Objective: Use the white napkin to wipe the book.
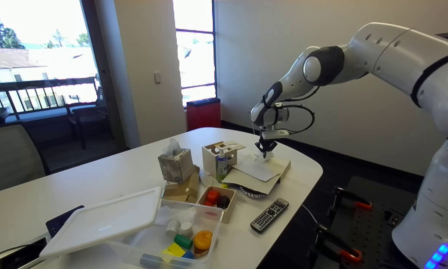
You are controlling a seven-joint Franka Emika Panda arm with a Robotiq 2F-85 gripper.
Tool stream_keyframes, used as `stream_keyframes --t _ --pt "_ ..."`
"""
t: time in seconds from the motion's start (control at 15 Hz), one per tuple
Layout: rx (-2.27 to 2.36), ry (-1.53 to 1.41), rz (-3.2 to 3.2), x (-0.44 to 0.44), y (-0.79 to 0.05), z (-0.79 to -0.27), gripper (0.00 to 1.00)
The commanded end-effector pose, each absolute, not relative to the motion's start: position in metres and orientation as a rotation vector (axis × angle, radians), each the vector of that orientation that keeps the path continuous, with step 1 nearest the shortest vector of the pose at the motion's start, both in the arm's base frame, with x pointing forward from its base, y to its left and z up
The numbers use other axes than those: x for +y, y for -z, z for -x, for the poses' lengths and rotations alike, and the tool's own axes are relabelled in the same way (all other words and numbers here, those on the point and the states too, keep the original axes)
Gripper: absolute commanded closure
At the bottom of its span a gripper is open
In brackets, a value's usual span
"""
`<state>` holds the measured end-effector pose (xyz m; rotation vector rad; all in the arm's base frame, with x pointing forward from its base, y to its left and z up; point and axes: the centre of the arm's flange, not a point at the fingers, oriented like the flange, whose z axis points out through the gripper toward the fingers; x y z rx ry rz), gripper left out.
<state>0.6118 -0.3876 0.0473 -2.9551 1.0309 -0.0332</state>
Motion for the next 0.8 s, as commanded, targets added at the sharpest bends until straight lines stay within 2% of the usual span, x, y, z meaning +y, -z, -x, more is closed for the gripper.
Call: stream_keyframes --t 0.0,0.73 --pt "0.997 -0.075 2.924 -0.376 -0.047 -0.613 1.0" --pt "0.82 -0.169 2.853 -0.309 -0.028 -0.631 1.0"
